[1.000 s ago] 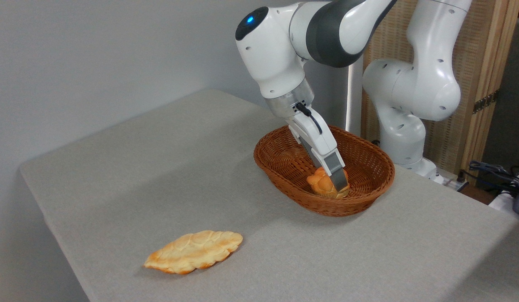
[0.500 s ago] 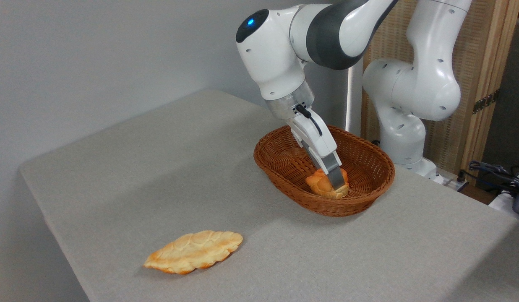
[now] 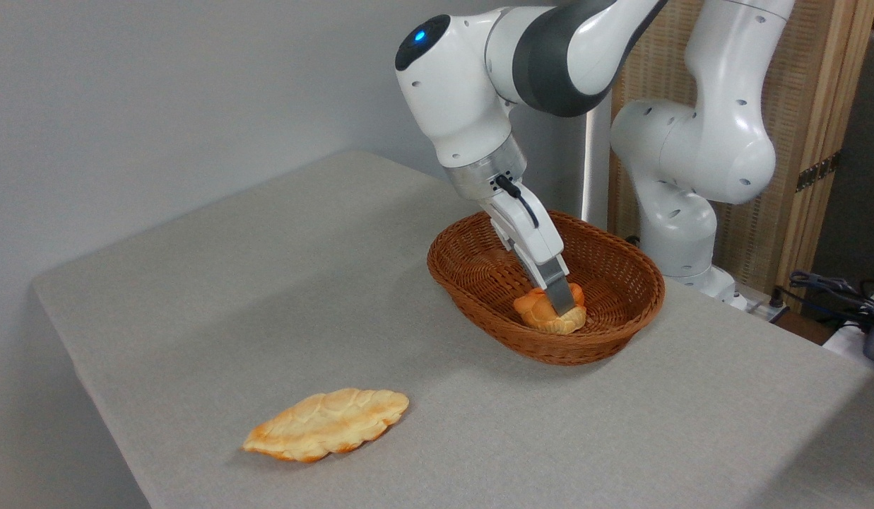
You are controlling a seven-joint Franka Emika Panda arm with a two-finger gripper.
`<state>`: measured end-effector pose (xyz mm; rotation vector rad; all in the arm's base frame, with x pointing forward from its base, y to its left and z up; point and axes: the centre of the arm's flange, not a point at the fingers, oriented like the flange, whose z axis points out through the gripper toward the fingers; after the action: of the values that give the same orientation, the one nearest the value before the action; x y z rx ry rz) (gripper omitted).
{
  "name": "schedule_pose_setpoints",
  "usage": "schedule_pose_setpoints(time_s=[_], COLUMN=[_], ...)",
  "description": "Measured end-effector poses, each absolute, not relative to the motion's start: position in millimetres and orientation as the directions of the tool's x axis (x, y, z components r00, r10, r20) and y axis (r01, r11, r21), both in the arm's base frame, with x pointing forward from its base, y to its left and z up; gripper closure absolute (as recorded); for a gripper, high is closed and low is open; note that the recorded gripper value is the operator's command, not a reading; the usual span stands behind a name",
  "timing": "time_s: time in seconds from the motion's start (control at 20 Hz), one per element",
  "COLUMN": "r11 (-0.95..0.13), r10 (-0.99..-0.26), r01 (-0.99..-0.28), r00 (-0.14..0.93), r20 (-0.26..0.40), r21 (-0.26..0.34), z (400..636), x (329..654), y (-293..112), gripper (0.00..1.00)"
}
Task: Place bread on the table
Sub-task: 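Close the gripper on the round bun inside the basket, then lift the bun out of the basket and carry it beside the pastry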
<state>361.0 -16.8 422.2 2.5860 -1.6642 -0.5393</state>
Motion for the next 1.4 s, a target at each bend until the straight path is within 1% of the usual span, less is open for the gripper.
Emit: schedule_pose_setpoints(time_s=[0.2,0.4,0.55,0.75,0.9,1.0,1.05,1.15,1.25,1.3,1.4], r11=[-0.418,-0.421,-0.42,-0.416,-0.416,-0.418,-0.422,-0.457,-0.491,-0.507,-0.535], r10=[-0.89,-0.888,-0.887,-0.89,-0.894,-0.899,-0.9,-0.888,-0.87,-0.861,-0.844], r01=[-0.887,-0.886,-0.889,-0.9,-0.906,-0.906,-0.903,-0.885,-0.866,-0.858,-0.842], r00=[0.357,0.358,0.36,0.375,0.391,0.401,0.408,0.447,0.483,0.5,0.531], r20=[-0.284,-0.291,-0.289,-0.261,-0.218,-0.178,-0.153,-0.107,-0.098,-0.092,-0.079], r21=[0.197,0.196,0.181,0.127,0.08,0.069,0.073,0.09,0.092,0.081,0.061], z=[425,442,465,504,537,553,558,561,554,547,532], x=[361,364,369,386,416,439,451,477,502,513,528], y=[-24,-26,-29,-33,-40,-46,-51,-64,-84,-97,-122], gripper=[1.0,1.0,1.0,1.0,1.0,1.0,0.98,0.95,0.91,0.87,0.75])
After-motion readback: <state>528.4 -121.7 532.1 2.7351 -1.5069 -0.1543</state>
